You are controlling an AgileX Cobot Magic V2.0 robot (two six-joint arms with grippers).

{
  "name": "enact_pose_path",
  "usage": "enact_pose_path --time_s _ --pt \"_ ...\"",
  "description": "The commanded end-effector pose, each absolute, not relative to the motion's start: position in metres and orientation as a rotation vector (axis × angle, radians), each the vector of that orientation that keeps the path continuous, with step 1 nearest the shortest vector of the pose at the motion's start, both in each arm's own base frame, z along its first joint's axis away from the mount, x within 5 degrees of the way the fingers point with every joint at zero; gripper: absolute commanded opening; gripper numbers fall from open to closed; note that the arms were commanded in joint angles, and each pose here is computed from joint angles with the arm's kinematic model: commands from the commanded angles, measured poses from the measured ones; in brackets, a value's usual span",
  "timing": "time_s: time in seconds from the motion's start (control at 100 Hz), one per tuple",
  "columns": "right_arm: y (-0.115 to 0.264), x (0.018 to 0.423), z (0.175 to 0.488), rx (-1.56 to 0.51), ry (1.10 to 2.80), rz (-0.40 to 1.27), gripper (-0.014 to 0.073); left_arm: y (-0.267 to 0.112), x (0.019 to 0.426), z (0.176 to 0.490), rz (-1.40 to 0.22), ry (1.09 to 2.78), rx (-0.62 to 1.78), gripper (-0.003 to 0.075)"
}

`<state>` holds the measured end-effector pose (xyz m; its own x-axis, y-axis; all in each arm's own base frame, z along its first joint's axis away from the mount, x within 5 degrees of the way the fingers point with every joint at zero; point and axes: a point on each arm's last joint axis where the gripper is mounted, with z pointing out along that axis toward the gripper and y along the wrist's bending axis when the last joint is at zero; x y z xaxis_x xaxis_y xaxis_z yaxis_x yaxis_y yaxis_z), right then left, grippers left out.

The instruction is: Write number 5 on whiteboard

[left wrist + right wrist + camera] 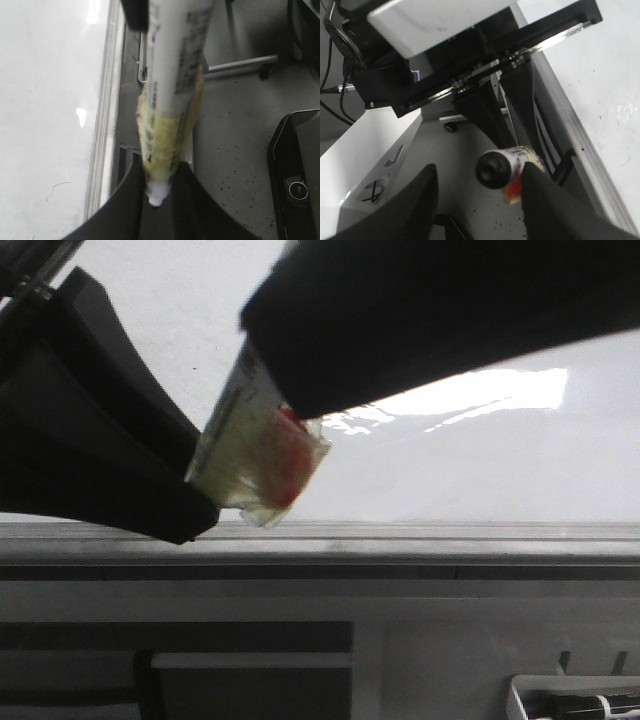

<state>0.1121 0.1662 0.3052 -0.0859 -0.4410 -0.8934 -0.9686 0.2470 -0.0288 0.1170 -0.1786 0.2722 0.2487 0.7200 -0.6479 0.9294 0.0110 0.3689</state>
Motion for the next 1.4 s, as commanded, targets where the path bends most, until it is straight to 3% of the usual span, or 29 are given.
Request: enact_pose_path --time_s 0.0,0.26,0.61,0.71,0.87,1.04,1.14,1.31,1.39 --pt "0.172 0.117 0.319 -1.237 1.633 0.782 0.0338 -0.181 0.119 0.287 -0.346 1.475 1.674 -0.0020" --pt "0.184 0.123 0.324 -1.193 1.629 0.783 0.0337 -0.181 0.119 0.287 -0.346 1.475 1.674 -0.0020" --pt "0.196 0.130 0.307 -1.247 1.707 0.813 0.0325 -0.181 0.119 0.287 -0.346 1.475 1.674 -0.0020" --pt "0.198 0.132 0.304 -1.251 1.717 0.812 0.0227 -0.181 0.119 0.287 -0.346 1.475 1.674 -0.0020" --pt "0.199 0.128 0.302 -1.286 1.721 0.844 -0.0062 -0.181 0.119 0.287 -0.346 1.475 1.674 -0.0020" --pt "0.198 0.126 0.303 -1.303 1.719 0.861 -0.0057 -0.181 0.120 0.289 -0.364 1.507 1.614 -0.0015" --pt "0.197 0.126 0.305 -1.290 1.707 0.849 -0.0057 -0.180 0.120 0.294 -0.394 1.540 1.543 0.0094" --pt "0.186 0.125 0.320 -1.253 1.625 0.749 -0.0057 -0.165 0.115 0.311 -0.478 1.615 1.354 0.0452" --pt "0.180 0.124 0.327 -1.236 1.580 0.690 -0.0057 -0.152 0.111 0.324 -0.493 1.604 1.264 0.0501"
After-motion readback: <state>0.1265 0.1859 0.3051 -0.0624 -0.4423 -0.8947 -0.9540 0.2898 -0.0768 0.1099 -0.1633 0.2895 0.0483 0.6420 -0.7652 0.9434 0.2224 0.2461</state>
